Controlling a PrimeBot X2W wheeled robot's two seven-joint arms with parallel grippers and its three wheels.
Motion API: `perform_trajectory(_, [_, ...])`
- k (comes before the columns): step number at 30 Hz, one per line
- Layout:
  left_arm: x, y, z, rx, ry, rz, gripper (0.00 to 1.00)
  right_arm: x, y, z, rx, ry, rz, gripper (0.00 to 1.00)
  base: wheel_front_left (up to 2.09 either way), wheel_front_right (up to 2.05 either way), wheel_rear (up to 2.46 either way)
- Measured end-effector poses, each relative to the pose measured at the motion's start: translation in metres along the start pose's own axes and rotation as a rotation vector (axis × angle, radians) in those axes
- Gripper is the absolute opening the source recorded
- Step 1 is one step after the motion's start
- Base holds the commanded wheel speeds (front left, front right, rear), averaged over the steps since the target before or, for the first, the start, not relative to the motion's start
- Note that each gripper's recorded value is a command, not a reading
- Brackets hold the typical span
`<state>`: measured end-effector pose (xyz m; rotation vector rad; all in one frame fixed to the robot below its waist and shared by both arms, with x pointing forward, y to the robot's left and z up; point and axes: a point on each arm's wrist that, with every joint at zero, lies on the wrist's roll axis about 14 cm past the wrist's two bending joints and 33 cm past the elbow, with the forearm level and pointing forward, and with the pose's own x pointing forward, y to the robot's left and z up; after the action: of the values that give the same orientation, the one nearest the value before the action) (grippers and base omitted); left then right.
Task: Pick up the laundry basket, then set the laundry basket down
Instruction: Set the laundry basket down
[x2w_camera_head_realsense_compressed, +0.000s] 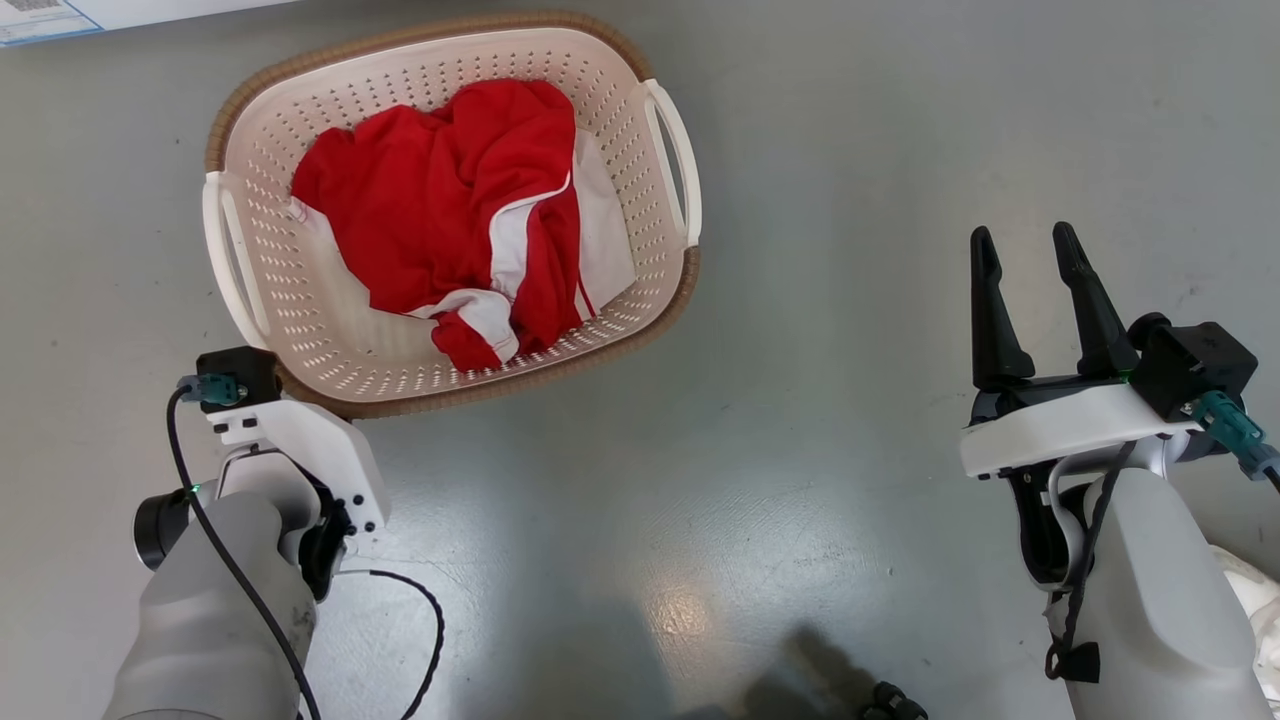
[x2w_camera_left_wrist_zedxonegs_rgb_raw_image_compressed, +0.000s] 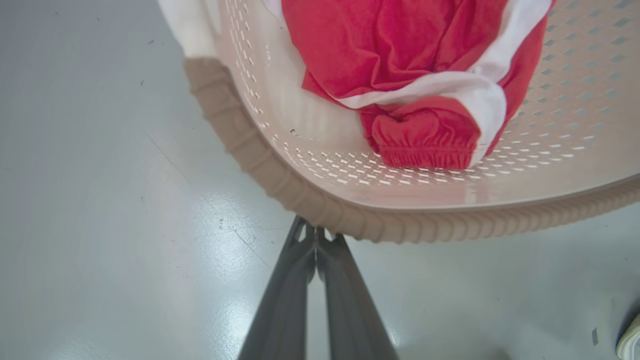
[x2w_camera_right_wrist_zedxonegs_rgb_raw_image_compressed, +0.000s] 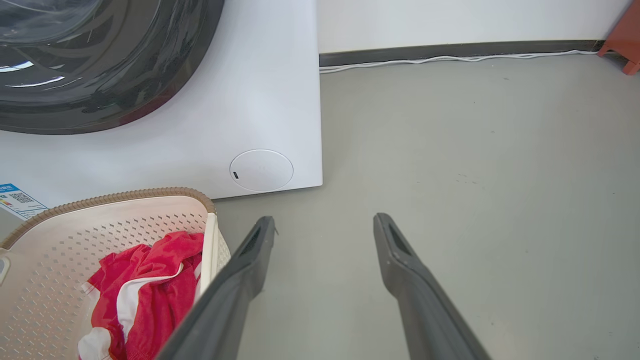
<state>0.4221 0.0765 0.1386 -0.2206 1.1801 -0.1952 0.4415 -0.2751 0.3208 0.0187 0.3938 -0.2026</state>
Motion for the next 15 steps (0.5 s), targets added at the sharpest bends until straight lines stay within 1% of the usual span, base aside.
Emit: perform_trajectory(15, [-0.0018, -0.0009, 0.0065, 0.002, -0.034, 0.001, 0.00, -0.0008, 0.0005, 0.0010, 0.002, -0.001, 0.001, 1.00, 0.00, 0.00, 0.00])
